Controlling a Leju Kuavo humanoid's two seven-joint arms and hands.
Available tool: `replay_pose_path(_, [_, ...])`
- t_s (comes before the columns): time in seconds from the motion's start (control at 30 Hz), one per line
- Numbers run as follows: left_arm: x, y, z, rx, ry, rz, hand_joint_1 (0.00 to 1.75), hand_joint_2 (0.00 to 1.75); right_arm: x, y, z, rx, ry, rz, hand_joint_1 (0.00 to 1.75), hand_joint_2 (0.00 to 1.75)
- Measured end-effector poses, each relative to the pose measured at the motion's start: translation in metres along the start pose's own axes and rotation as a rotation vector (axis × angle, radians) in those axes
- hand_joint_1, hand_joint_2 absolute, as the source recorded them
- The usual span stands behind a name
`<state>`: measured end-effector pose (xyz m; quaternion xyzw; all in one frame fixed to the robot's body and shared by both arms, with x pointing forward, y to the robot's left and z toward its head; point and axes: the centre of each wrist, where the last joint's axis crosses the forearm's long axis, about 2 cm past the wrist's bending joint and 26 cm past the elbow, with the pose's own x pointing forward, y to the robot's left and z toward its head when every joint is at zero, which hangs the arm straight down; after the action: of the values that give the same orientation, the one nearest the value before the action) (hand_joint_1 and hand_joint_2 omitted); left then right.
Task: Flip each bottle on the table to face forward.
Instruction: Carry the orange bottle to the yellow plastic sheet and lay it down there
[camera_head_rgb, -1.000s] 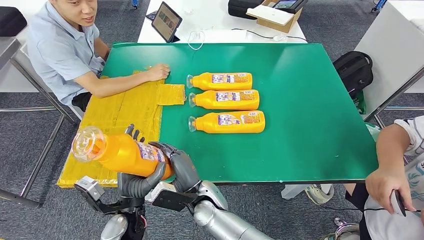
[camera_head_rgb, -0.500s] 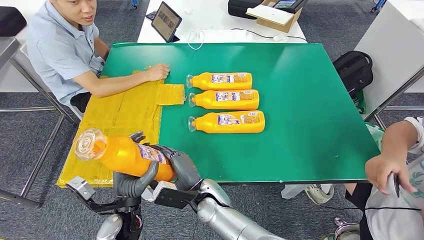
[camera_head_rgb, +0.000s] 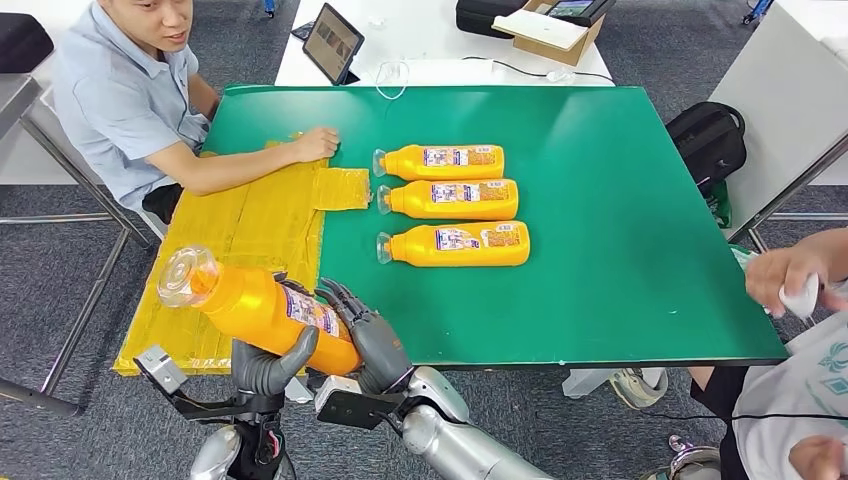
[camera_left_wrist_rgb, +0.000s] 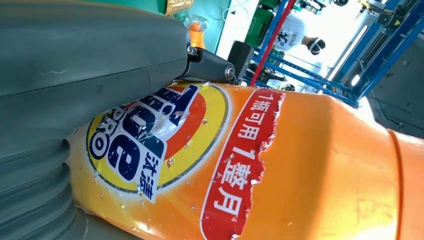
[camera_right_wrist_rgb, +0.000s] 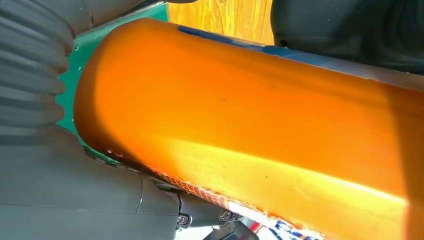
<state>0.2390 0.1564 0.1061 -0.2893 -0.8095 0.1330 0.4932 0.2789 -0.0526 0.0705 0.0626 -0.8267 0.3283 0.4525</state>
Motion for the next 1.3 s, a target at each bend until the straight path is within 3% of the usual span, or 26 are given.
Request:
replay_pose_path(0.1, [0.0, 0.0, 0.0, -0.001, 0.003, 0.002, 1.75, 1.75, 0.0, 0.0, 0.001, -0.005, 0.002, 0.006, 0.0, 1.75])
replay_pose_path(0.23, [-0.001, -0.001, -0.002, -0.009, 0.018, 0.015, 1.75, 1.75, -0.001, -0.002, 0.005, -0.04, -0.005, 0.059, 0.0, 0.0])
replay_pose_path(0.37, [-0.002, -0.001, -0.009, -0.002, 0.022, -0.023, 1.75, 1.75, -0.001, -0.007, 0.012, -0.101, -0.043, 0.171, 0.0, 0.0])
replay_pose_path(0.63, [0.0, 0.026, -0.035, 0.194, -0.044, -0.523, 1.75, 1.75, 0.013, -0.023, 0.056, -0.219, -0.167, 0.394, 0.0, 0.0])
replay_pose_path(0.77, [0.007, 0.048, -0.044, 0.232, -0.105, -0.868, 1.75, 1.75, 0.024, -0.052, 0.073, -0.393, -0.144, 0.456, 0.0, 0.0])
replay_pose_path(0.9, [0.009, 0.065, -0.059, 0.195, -0.105, -1.078, 1.75, 1.75, 0.036, -0.086, 0.079, -0.581, -0.123, 0.502, 0.0, 0.0])
replay_pose_path(1.1, [0.006, 0.083, -0.089, 0.164, -0.05, -1.2, 1.75, 1.75, 0.045, -0.104, 0.083, -0.681, -0.118, 0.533, 0.0, 0.0])
replay_pose_path(1.3, [0.004, 0.091, -0.098, 0.161, -0.023, -1.227, 1.75, 1.75, 0.047, -0.109, 0.084, -0.706, -0.118, 0.547, 0.0, 0.0])
